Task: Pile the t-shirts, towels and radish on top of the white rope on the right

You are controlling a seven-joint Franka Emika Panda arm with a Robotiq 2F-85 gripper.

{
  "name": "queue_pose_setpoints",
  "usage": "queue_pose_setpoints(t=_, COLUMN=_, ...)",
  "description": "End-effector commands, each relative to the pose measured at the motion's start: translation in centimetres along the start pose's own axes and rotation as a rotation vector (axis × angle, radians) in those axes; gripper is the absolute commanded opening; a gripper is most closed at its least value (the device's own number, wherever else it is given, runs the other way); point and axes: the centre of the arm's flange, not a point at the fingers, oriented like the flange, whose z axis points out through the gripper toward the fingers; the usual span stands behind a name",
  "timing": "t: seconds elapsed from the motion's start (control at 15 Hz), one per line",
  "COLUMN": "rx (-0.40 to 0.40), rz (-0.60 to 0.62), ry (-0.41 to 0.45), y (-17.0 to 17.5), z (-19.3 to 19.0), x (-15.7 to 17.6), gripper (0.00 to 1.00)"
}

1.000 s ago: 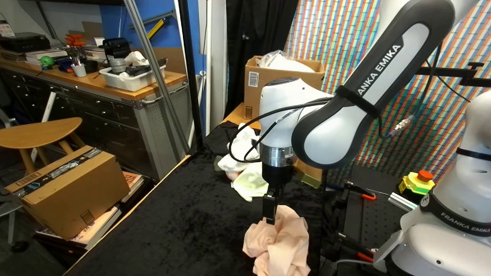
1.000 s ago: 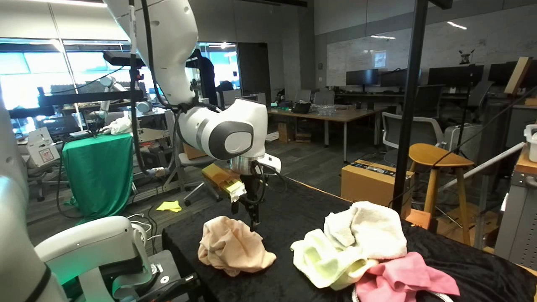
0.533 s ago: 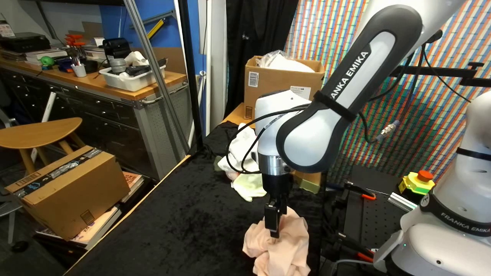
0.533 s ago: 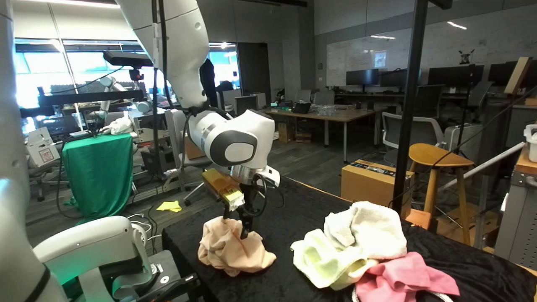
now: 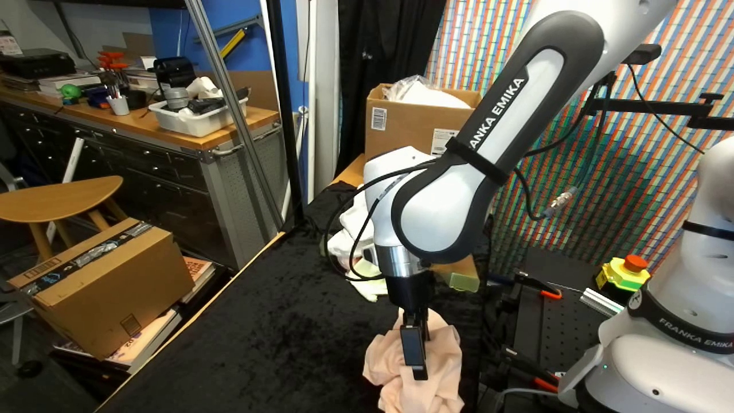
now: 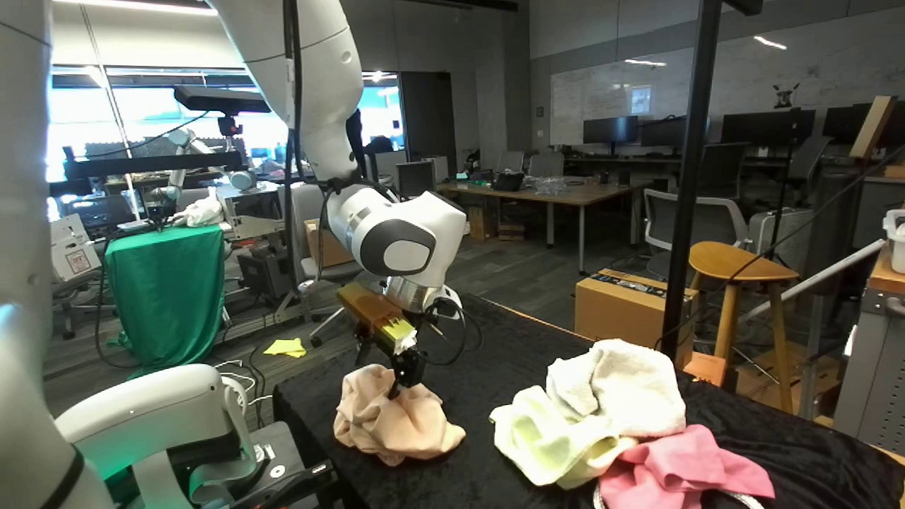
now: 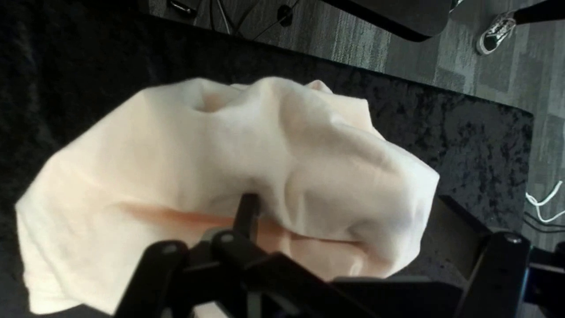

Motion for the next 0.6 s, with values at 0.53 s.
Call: queue_pose_setpoints(t=0.53, rx=-0.068, rz=-0.041, ry=0.046, y=-0.85, z=1.0, x=1.44, gripper=1.0)
